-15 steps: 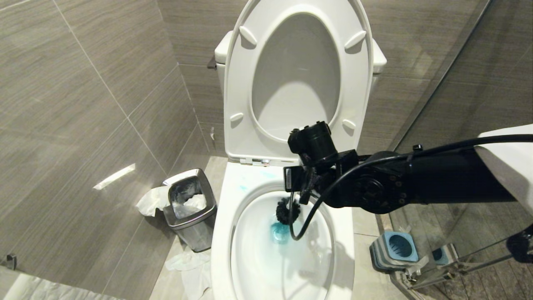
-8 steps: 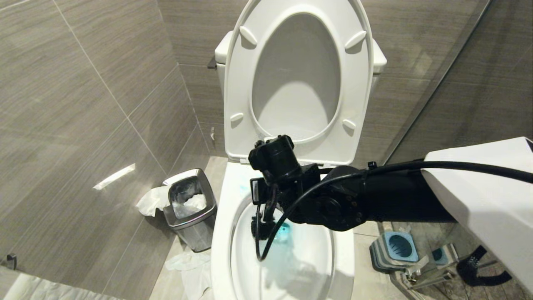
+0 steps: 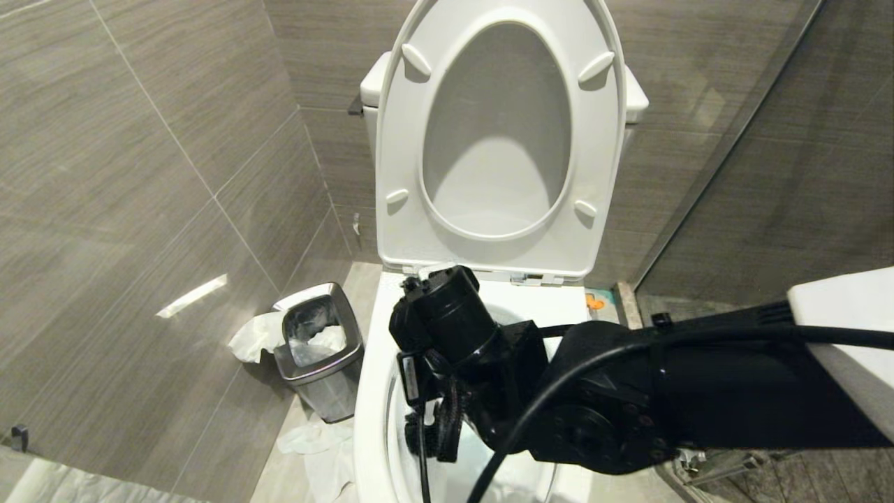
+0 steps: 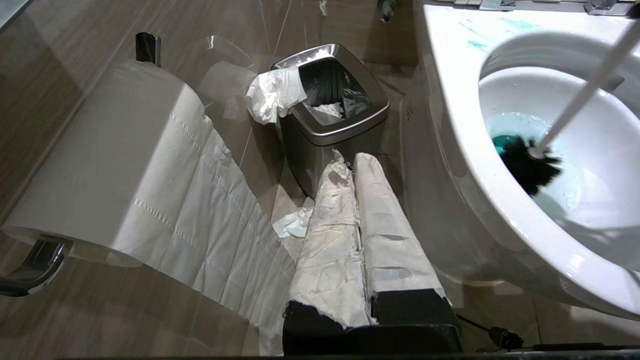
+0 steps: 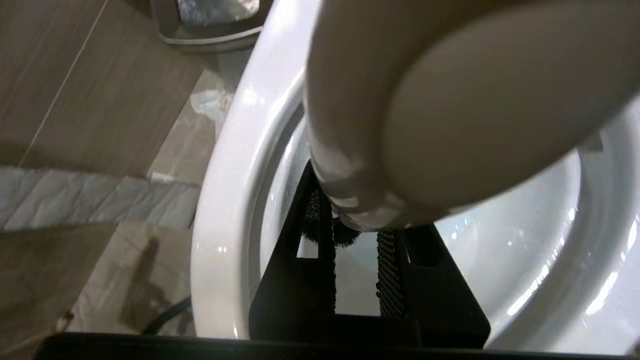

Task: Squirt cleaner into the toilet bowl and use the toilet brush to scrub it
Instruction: Scrub the toilet bowl

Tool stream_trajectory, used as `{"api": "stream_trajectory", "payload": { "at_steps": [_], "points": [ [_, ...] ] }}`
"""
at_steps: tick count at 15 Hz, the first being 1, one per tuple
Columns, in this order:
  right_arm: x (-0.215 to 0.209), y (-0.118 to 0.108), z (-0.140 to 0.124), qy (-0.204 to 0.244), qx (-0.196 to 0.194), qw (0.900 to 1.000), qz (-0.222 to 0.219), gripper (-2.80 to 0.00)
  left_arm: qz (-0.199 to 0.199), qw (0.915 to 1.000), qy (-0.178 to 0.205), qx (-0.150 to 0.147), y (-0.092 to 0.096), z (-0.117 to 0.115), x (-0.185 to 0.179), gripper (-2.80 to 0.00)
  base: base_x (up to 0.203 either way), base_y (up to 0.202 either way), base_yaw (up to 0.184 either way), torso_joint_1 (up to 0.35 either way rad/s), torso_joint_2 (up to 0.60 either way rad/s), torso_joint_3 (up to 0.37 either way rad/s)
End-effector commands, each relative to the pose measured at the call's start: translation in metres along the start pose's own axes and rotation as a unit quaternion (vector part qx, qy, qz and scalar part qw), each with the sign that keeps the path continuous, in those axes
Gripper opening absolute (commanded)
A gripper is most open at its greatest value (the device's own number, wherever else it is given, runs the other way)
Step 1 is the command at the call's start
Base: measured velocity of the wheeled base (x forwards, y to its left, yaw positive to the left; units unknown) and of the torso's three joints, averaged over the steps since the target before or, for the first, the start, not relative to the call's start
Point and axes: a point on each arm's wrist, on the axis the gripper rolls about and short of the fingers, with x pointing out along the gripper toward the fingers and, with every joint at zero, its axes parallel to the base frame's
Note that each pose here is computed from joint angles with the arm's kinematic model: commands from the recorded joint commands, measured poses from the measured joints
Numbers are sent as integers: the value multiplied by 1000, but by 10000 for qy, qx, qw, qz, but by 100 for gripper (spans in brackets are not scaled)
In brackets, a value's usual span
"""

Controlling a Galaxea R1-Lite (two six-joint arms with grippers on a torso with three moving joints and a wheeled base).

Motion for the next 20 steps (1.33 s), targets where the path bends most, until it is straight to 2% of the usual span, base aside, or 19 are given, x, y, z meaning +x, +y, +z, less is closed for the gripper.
{"api": "stream_trajectory", "payload": {
  "at_steps": [1,6,10,16,20],
  "points": [
    [-42,-13,-3,1,-18,9999,114,-280,4,10000,6,-1,0,0,0,-280,0,0,0,0,0,0],
    [-96,-42,-39,267,-174,9992,237,-280,4,10000,6,-1,0,0,0,-280,0,0,0,0,0,0],
    [-119,-63,-49,259,-137,9993,235,-280,4,10000,6,-1,0,0,0,-280,0,0,0,0,0,0],
    [-114,-92,-26,-63,287,9991,-312,-280,4,10000,6,-1,0,0,0,-280,0,0,0,0,0,0],
    [-112,-103,10,-507,459,9965,-479,-280,4,10000,6,-1,0,0,0,-280,0,0,0,0,0,0]
  ]
}}
